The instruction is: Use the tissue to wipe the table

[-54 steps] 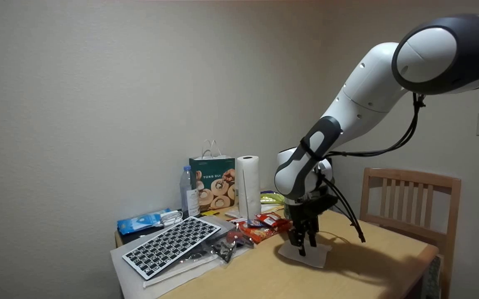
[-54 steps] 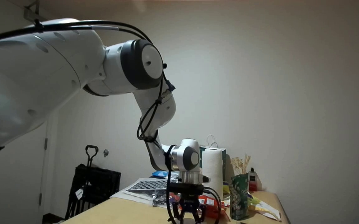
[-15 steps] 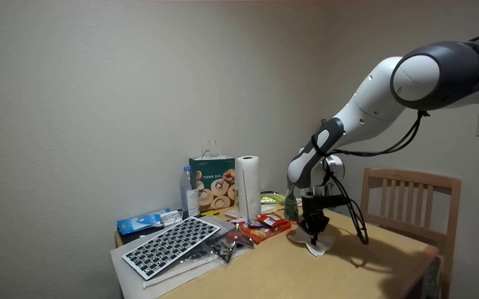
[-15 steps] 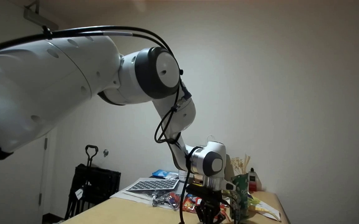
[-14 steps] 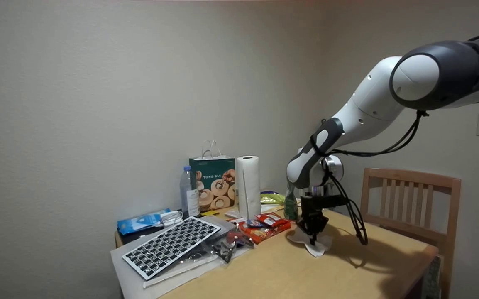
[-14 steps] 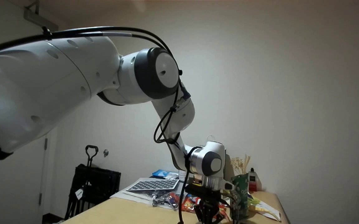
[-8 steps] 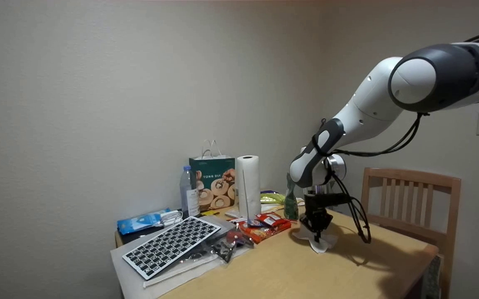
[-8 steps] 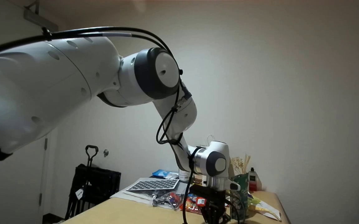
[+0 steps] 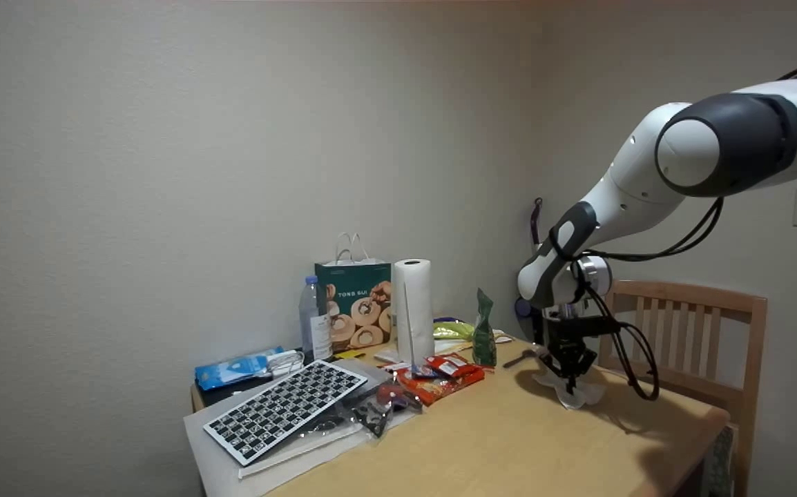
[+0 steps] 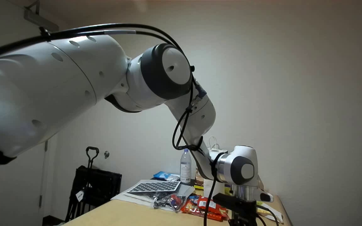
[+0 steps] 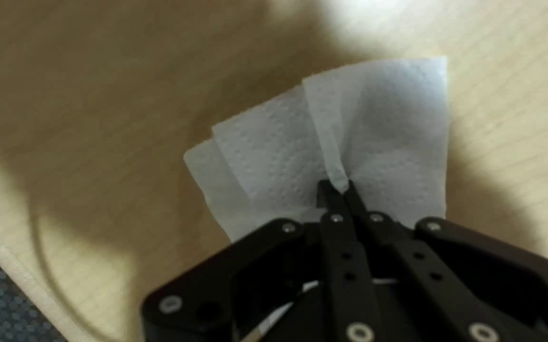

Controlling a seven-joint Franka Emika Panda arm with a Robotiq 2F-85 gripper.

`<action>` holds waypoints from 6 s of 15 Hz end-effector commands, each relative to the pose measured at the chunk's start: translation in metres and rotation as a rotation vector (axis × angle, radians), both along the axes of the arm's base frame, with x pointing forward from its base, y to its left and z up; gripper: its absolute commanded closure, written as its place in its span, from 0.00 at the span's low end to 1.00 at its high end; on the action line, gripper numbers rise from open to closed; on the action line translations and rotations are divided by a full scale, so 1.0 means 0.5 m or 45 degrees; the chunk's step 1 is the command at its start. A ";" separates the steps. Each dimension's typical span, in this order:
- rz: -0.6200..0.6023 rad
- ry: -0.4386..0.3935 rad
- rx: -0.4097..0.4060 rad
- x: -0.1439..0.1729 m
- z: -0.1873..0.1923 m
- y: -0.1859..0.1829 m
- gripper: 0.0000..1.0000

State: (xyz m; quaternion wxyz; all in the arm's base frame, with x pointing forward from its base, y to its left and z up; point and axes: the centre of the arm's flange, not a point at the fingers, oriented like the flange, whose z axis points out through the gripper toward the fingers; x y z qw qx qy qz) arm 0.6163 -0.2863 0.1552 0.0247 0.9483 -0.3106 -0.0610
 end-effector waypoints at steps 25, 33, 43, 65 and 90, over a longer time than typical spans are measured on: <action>-0.023 -0.155 -0.032 0.153 0.022 0.050 1.00; 0.035 -0.101 0.015 0.149 -0.001 0.131 1.00; 0.207 -0.011 0.035 0.191 0.006 0.264 0.98; 0.428 0.133 0.131 0.135 -0.035 0.525 1.00; 0.205 0.083 0.369 -0.008 -0.049 0.520 1.00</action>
